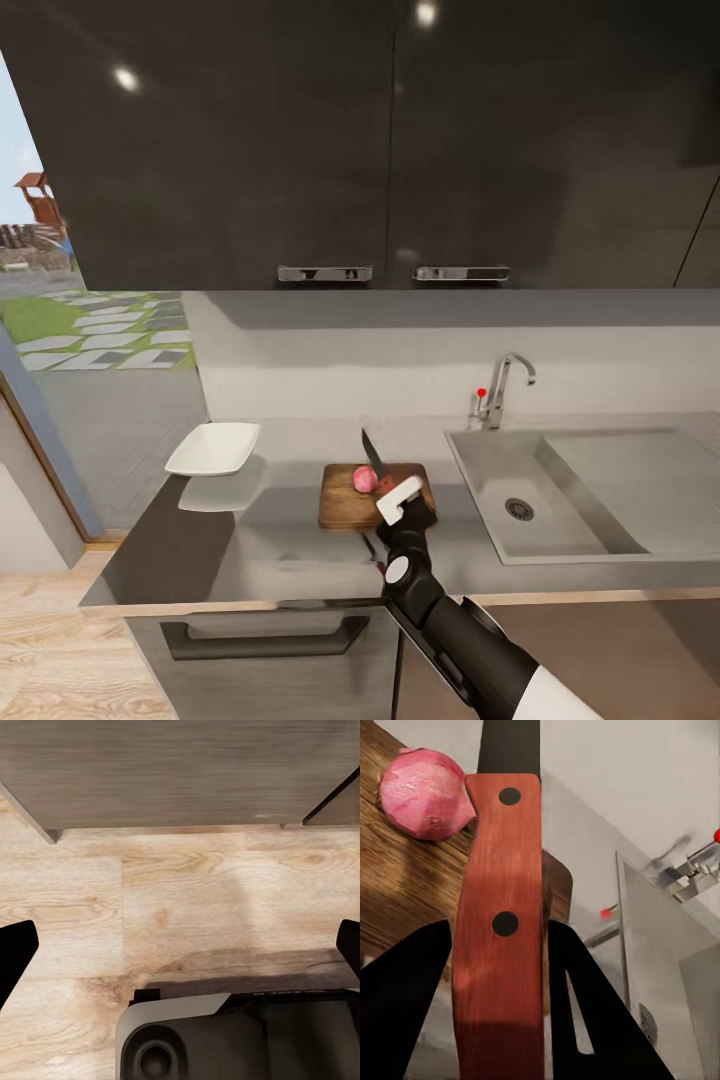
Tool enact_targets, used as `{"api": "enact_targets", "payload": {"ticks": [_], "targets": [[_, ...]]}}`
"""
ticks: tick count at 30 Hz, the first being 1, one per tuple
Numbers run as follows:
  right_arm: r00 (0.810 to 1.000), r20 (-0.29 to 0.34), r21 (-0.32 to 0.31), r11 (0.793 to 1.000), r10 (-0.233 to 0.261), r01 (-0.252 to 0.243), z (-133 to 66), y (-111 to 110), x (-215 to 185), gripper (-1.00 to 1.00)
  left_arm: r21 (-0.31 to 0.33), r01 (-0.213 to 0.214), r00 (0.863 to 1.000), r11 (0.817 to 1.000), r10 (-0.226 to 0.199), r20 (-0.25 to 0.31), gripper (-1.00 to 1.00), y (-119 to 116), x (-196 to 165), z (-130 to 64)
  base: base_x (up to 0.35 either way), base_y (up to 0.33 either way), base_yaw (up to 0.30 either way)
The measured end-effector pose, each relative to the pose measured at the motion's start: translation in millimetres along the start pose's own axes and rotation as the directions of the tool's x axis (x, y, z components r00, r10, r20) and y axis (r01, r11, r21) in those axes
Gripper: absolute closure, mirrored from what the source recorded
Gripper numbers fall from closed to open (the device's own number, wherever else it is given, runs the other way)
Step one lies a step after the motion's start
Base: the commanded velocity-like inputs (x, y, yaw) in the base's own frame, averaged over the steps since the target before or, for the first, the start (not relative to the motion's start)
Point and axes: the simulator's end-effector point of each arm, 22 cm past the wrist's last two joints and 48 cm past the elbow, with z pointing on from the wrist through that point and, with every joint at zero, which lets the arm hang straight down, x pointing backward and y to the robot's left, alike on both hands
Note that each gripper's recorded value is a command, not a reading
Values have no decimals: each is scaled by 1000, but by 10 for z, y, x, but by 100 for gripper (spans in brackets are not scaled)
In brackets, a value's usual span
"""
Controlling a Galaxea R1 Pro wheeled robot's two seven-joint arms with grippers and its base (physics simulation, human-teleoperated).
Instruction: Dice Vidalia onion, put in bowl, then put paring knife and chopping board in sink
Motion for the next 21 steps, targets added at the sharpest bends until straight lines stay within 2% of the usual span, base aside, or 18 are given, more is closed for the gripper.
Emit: {"api": "enact_targets", "payload": {"ticks": [4,21], "targets": [[1000,0,-30,1000,-1,1,-1,66,-1,100,0,0,1000,1000,0,0,-100,0,0,0,0,0,0],[1000,0,-31,1000,-1,1,0,68,1,100,0,0,1000,1000,0,0,-100,0,0,0,0,0,0]]}}
